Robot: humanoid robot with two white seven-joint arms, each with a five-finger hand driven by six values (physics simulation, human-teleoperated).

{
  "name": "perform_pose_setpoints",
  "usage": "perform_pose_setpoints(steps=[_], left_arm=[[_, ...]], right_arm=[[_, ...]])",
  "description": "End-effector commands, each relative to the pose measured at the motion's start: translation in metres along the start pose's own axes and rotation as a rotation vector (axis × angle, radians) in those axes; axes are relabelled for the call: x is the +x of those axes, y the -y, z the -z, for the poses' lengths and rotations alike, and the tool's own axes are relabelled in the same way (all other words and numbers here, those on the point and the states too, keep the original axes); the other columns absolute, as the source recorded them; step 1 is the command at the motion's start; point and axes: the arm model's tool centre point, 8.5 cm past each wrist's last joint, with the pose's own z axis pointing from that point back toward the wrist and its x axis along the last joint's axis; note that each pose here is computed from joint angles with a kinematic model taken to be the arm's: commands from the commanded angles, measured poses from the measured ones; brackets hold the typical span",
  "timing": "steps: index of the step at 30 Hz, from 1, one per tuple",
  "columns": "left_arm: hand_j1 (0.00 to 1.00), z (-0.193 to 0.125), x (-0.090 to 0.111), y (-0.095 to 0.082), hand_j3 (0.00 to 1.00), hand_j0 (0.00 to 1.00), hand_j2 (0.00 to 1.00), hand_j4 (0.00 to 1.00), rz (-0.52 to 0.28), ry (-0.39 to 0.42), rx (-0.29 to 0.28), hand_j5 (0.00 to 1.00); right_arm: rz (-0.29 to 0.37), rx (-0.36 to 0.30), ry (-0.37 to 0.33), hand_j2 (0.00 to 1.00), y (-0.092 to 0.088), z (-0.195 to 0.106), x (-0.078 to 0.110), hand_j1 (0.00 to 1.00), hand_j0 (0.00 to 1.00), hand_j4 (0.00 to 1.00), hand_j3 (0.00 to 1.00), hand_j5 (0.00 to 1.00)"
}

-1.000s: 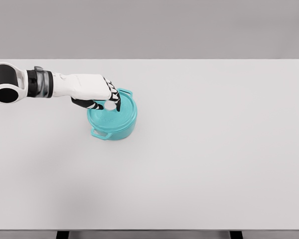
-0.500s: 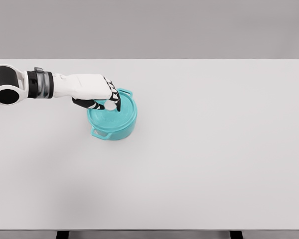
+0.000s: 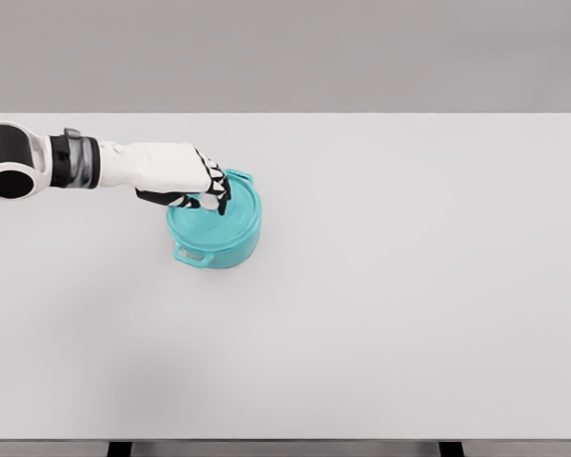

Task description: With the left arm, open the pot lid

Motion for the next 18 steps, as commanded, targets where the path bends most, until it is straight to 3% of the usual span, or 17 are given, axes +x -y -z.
perform_pose_setpoints(steps=[1,12,18], left_arm=[[0.54,-0.003,-0.001,0.002,0.54,0.54,0.54,0.54,-0.002,0.0,-0.005,0.54],[0.54,-0.054,-0.02,0.01,0.54,0.54,0.54,0.54,-0.064,-0.09,0.009,0.54],[0.54,-0.088,-0.035,0.022,0.54,0.54,0.54,0.54,-0.087,-0.172,-0.016,0.54]], right_arm=[[0.0,0.0,0.0,1.0,0.0,0.0,0.0,1.0,1.0,1.0,1.0,1.0],[0.0,0.0,0.0,1.0,0.0,0.0,0.0,1.0,1.0,1.0,1.0,1.0],[0.0,0.0,0.0,1.0,0.0,0.0,0.0,1.0,1.0,1.0,1.0,1.0]])
